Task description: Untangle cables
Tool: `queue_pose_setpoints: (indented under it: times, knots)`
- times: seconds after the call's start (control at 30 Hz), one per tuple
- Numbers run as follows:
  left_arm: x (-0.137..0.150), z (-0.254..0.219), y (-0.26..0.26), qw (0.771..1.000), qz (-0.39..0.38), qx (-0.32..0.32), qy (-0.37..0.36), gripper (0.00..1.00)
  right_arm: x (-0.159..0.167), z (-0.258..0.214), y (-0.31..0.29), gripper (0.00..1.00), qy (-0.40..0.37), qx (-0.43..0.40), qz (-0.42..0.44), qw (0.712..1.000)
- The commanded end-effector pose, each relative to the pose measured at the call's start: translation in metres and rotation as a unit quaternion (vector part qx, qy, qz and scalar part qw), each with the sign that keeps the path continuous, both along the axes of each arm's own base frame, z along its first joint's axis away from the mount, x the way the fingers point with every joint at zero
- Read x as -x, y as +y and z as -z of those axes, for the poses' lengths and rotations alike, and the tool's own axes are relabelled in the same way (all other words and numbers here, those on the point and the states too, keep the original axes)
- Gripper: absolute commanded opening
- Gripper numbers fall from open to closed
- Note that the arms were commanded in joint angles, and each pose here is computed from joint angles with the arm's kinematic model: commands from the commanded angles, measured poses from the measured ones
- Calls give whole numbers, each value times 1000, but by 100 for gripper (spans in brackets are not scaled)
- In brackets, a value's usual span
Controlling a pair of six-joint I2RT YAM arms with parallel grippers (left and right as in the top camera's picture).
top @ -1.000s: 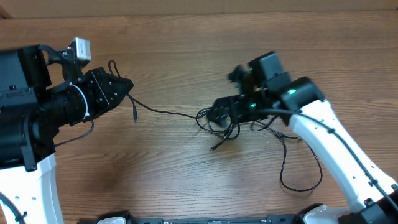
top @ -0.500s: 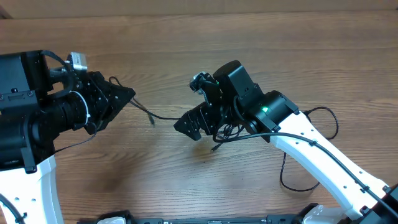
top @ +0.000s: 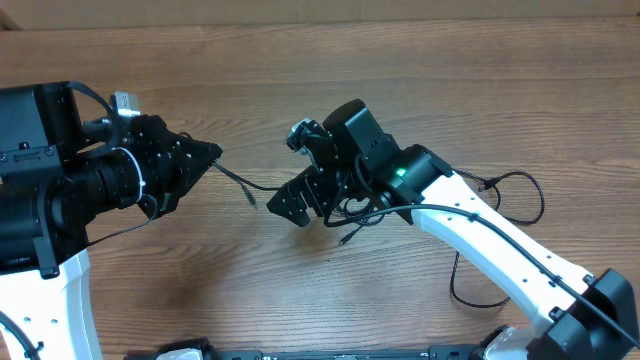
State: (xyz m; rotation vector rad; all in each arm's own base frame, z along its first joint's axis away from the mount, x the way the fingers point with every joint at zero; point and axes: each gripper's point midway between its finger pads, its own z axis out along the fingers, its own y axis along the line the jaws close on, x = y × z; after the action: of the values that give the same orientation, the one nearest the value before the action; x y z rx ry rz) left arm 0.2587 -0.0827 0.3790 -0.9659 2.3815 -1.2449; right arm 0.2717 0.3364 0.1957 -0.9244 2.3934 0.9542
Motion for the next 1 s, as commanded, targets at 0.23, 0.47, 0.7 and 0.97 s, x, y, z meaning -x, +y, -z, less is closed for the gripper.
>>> queue_pose_setpoints:
  times: [0.23,0.47,0.7,0.97]
  knots:
    - [4,13,18,997,-44,-50,28,4,-7,-7,10,9,10,-27,21,999]
    - [0,27,46,987,-97,-124,43,4,31,-30,28,4,98,-106,-52,988]
    - [8,53,94,950,-169,-240,101,20,58,-78,43,4,230,-203,-89,948]
    - [18,77,107,931,-139,-295,166,52,55,-128,55,4,355,-258,-55,897]
